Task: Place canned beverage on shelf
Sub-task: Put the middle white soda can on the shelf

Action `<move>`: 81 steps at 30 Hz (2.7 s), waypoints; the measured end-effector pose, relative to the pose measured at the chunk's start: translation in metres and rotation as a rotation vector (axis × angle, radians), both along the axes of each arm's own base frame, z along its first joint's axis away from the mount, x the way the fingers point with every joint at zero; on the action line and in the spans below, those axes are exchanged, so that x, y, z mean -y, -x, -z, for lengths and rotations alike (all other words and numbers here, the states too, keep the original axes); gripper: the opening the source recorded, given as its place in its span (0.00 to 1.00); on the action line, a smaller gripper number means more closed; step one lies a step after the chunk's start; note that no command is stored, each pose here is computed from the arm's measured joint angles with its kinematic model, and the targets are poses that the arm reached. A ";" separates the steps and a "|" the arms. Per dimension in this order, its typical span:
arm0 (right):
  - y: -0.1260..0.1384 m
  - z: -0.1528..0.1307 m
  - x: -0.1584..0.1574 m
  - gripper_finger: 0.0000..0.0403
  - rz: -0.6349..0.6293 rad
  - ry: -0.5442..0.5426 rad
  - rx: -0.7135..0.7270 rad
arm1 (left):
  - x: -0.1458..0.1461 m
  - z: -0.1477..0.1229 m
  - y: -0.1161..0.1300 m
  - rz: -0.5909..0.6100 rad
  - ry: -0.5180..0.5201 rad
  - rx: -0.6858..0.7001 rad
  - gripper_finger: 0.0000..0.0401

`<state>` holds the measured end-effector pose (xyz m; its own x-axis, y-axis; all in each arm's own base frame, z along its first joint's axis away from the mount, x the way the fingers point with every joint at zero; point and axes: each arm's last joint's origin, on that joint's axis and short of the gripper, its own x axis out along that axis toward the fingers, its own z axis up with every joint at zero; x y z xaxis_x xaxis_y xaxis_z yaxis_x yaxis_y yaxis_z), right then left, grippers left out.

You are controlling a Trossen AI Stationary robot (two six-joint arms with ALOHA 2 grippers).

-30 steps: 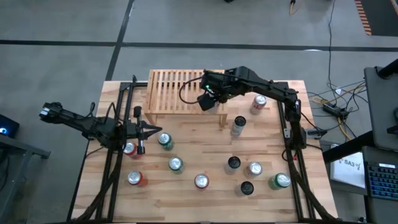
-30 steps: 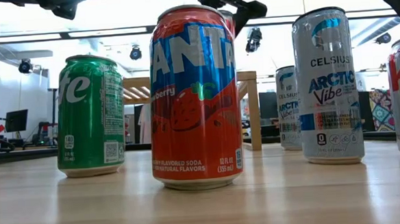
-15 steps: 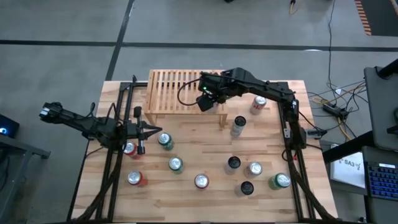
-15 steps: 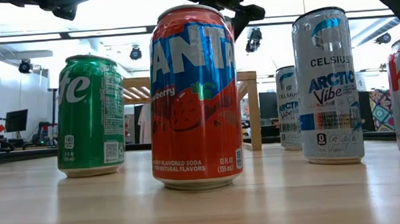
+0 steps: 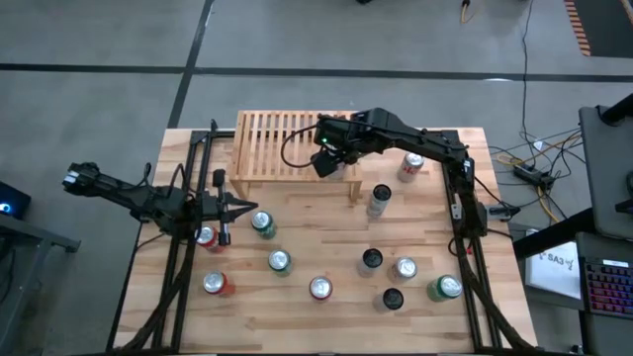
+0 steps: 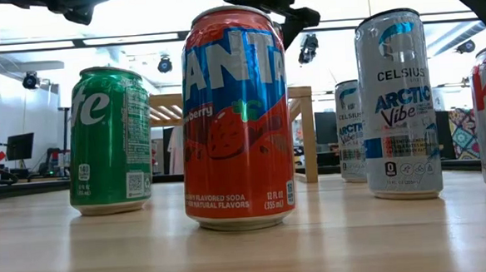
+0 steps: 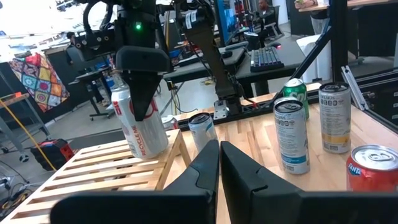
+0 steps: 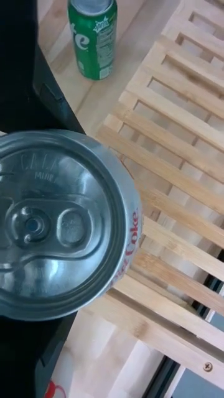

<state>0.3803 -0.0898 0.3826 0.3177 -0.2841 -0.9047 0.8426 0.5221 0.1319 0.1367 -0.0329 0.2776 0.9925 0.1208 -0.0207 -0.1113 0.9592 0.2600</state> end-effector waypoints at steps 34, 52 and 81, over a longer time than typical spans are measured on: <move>-0.011 -0.006 0.003 0.85 -0.004 0.050 0.128 | 0.000 0.001 0.000 0.000 -0.003 -0.009 0.00; -0.010 -0.022 0.007 0.86 0.048 0.096 0.254 | 0.000 0.001 0.000 0.000 -0.003 -0.008 0.00; 0.033 -0.034 -0.013 0.08 -0.199 0.416 -0.169 | 0.004 0.018 -0.012 -0.020 0.280 -0.114 0.00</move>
